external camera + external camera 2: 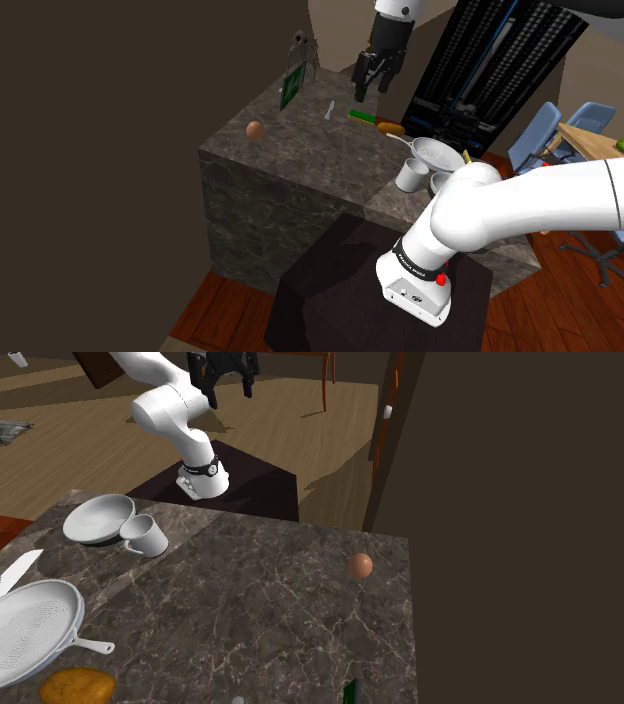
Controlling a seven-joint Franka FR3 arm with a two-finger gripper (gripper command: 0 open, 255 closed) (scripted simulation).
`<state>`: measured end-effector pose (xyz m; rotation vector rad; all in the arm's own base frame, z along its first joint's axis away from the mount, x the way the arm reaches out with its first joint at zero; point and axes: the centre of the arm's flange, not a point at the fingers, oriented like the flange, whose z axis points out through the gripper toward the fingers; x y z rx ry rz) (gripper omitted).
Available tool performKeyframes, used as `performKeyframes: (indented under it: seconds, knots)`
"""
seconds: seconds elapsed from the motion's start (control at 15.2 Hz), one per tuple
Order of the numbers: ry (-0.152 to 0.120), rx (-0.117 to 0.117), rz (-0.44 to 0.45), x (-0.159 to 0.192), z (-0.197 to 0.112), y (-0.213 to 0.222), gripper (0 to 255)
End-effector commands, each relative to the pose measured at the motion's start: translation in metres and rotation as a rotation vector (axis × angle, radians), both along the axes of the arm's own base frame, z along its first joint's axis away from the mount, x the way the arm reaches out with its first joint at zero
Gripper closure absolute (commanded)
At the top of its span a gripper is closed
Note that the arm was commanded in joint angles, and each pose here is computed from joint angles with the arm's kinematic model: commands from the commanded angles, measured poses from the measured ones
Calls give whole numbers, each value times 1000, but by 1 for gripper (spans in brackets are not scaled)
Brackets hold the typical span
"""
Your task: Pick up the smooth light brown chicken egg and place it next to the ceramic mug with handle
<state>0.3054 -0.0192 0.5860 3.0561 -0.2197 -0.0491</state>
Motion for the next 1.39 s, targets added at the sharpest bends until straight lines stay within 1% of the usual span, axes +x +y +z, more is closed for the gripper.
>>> performKeyframes:
  seconds: [0.0, 0.66, 1.32]
  knots:
    - [0, 0, 0, 0, 0, 0, 0]
    - [67, -8, -18, 125, -66, 0, 0]
    - [135, -15, -37, 245, -141, -4, 0]
